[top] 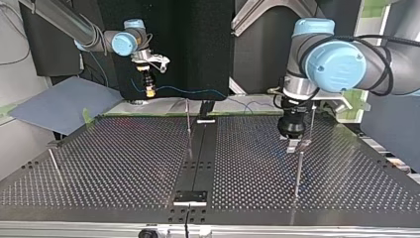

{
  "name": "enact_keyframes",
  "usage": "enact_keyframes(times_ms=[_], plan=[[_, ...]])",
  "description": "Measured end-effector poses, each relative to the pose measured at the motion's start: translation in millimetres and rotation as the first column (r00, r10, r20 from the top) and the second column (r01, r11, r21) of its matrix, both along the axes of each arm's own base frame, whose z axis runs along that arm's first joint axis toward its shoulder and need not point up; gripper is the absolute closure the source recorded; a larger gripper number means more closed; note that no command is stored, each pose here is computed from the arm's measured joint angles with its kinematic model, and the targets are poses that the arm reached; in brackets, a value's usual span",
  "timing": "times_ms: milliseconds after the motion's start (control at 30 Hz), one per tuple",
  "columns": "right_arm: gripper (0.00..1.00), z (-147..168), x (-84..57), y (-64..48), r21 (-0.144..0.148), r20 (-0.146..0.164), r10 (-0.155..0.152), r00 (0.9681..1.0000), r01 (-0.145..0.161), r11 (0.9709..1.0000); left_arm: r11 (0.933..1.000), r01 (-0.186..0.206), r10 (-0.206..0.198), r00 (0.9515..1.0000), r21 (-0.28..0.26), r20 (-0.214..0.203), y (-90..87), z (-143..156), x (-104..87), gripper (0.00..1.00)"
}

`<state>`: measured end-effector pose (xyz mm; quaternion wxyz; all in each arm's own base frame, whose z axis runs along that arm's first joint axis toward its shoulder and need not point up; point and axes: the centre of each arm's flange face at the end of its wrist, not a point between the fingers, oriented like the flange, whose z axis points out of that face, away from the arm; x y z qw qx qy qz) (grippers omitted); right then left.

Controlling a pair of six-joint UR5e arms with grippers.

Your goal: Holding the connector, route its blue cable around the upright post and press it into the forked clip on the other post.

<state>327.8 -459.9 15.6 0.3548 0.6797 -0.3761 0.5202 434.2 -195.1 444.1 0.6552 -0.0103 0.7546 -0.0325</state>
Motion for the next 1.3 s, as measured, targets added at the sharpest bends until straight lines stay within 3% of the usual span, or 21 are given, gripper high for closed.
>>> enact_keyframes(times_ms=[333,500,700,900,1100,1300], plan=[[1.00,0.2,1.4,0.9,-0.001,0.000,0.003,1.0000,-0.003,1.0000,0.9942,-0.047,0.047,0.9989,0.097,0.006,-6.1,-33.2,24.2,0.00],[1.00,0.2,2.1,1.3,-0.002,0.000,0.004,1.0000,-0.004,1.0000,0.9917,-0.018,0.013,0.9991,0.128,0.041,-13.8,-33.4,28.5,0.00],[1.00,0.2,2.4,1.6,-0.001,0.000,0.004,1.0000,-0.004,1.0000,0.9903,0.012,-0.025,0.9959,0.138,0.088,-23.1,-29.6,31.0,0.00],[1.00,0.0,2.2,1.9,0.002,-0.001,0.004,1.0000,-0.004,1.0000,0.9893,-0.003,-0.015,0.9926,0.146,0.121,-26.0,-32.7,34.2,0.00],[1.00,-0.1,2.2,2.0,0.003,-0.002,0.005,1.0000,-0.005,1.0000,0.9800,-0.026,0.012,0.9972,0.197,0.074,-29.0,-59.2,37.9,0.00],[1.00,-0.1,2.2,2.1,0.003,-0.001,0.005,1.0000,-0.005,1.0000,0.9649,-0.049,0.042,0.9986,0.258,0.033,-30.8,-82.3,44.1,0.00]])
